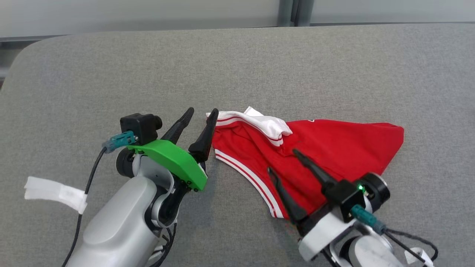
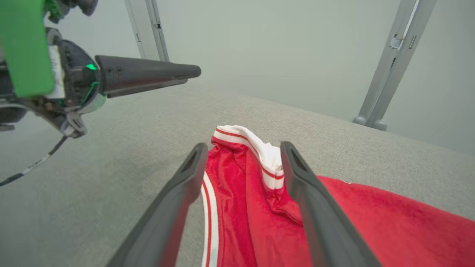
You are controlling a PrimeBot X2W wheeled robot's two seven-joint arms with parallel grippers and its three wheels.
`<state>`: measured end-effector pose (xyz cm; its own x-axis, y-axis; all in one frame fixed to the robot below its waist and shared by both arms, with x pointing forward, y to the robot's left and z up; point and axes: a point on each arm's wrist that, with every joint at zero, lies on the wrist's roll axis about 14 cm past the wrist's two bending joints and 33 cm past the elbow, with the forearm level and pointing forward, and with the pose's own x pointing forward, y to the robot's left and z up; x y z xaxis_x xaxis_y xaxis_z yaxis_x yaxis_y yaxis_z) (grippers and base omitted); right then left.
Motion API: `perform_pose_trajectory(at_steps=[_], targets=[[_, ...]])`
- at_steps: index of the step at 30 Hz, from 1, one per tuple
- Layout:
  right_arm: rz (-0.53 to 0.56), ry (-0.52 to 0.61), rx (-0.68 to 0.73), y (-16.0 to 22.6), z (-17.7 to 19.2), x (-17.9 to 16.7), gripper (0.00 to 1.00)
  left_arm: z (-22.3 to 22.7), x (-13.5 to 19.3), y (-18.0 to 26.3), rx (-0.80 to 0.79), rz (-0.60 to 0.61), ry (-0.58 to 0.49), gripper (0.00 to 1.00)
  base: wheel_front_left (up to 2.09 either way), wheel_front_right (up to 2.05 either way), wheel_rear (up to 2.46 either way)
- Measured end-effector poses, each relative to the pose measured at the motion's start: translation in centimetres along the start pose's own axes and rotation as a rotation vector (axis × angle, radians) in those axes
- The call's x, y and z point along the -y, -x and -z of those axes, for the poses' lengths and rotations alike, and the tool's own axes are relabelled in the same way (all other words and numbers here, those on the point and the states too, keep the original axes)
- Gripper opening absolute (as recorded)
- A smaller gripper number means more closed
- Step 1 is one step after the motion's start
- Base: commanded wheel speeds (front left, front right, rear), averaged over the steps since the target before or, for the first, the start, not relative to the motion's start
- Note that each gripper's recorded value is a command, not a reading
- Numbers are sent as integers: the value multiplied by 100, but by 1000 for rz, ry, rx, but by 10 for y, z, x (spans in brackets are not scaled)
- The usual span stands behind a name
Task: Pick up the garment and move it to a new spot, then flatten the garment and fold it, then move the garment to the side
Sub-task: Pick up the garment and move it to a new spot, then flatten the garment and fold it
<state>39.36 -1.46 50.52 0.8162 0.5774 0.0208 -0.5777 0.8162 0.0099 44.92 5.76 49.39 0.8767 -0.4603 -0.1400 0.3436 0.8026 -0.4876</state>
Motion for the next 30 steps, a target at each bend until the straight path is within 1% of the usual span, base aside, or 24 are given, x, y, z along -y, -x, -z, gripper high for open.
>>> perform_pose_trajectory(at_steps=[3,6,12,15,19,21,23,24,25,26,28,30], targets=[[-45,-8,-77,15,16,-17,100,-8,-4,9,51,-17,14,100,0,0,0],[-67,-9,-158,33,32,-24,100,-14,-9,18,90,-32,37,100,0,0,0],[-49,43,-289,58,56,-13,100,-22,-6,33,152,-38,65,100,0,0,0],[-49,54,-340,61,69,-11,100,-20,-3,41,159,-45,33,100,0,0,0],[-59,66,-429,66,91,-11,100,-17,-9,55,167,-89,3,100,0,0,0],[-66,80,-492,70,105,-9,100,-16,-16,64,168,-121,-9,100,0,0,0],[-76,99,-546,75,117,-8,100,-13,-29,74,162,-174,-46,100,0,0,0],[-81,109,-563,75,121,-7,100,-12,-35,79,162,-198,-47,100,0,0,0],[-88,120,-567,73,123,-7,75,-10,-40,84,159,-222,-46,100,0,0,0],[-90,122,-560,69,122,-7,0,-8,-45,88,156,-244,-48,100,0,0,0],[-96,118,-528,58,116,-8,0,-7,-55,98,161,-284,-37,100,0,0,0],[-100,116,-460,41,100,-10,0,-5,-64,108,165,-327,-34,100,0,0,0]])
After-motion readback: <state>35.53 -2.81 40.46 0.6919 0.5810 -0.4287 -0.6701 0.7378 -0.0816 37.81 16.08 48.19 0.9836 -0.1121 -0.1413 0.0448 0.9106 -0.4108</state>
